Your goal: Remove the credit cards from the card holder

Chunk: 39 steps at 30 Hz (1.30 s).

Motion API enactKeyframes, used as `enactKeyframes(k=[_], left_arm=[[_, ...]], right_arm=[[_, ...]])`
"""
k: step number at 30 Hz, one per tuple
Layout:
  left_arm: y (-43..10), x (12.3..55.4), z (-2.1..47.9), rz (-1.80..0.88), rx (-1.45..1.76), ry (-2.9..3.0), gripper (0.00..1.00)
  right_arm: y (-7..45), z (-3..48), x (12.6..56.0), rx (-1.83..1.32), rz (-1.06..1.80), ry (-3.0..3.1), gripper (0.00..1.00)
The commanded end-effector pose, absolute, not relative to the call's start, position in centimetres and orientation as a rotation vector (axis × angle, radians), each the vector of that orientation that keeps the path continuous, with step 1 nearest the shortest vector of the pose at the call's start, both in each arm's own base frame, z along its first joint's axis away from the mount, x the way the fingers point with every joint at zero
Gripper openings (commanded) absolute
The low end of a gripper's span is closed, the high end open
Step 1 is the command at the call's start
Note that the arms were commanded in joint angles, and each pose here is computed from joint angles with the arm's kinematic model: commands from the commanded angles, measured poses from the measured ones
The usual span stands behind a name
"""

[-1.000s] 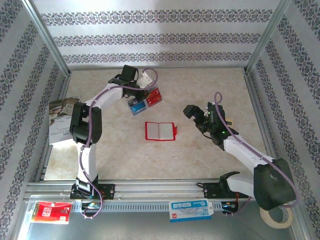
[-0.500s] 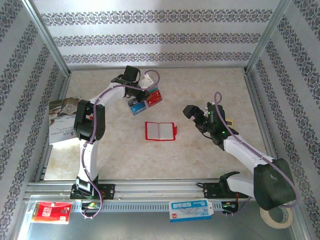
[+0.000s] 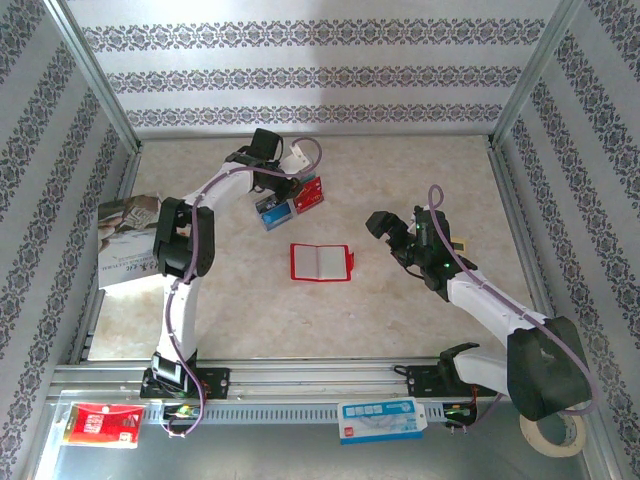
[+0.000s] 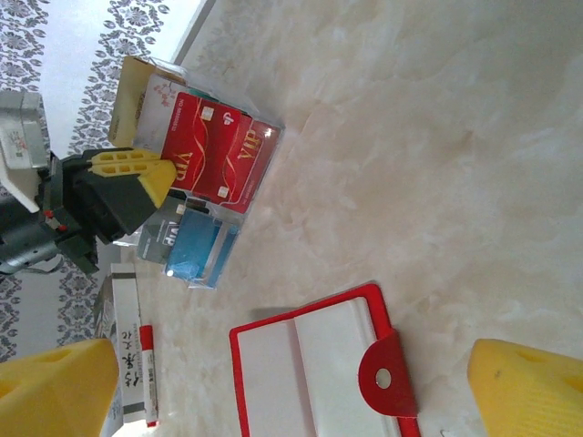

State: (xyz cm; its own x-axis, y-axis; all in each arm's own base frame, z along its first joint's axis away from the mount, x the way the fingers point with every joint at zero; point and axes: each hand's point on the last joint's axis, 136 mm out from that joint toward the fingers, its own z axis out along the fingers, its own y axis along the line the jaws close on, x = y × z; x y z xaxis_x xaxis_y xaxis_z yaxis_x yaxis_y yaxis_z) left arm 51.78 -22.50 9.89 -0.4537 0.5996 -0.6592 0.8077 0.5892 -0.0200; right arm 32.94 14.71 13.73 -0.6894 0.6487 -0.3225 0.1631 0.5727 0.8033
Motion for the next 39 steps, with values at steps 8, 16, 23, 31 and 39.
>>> enactKeyframes(k=[8,16,23,31,39], left_arm=[[-21.9,51.2,9.1,-0.418,1.148,2.257,0.16],[-22.2,51.3,13.9,-0.421,1.064,2.178,0.26],[-21.7,50.1,20.2,-0.466,0.835,2.11,0.37],[-17.2,46.0,22.0,-0.375,0.478,2.172,0.57],[-11.0,41.1,18.4,-0.345,-0.092,2.246,0.78]], right_arm=[[14.4,13.8,32.6,0.656,1.055,2.187,0.98],[14.5,13.8,32.7,0.64,1.049,2.195,0.98],[15.3,13.8,32.7,0.564,1.001,2.238,0.98],[19.5,13.4,32.6,0.335,0.844,2.366,0.94],[25.9,9.6,31.6,0.031,0.592,2.599,0.88]])
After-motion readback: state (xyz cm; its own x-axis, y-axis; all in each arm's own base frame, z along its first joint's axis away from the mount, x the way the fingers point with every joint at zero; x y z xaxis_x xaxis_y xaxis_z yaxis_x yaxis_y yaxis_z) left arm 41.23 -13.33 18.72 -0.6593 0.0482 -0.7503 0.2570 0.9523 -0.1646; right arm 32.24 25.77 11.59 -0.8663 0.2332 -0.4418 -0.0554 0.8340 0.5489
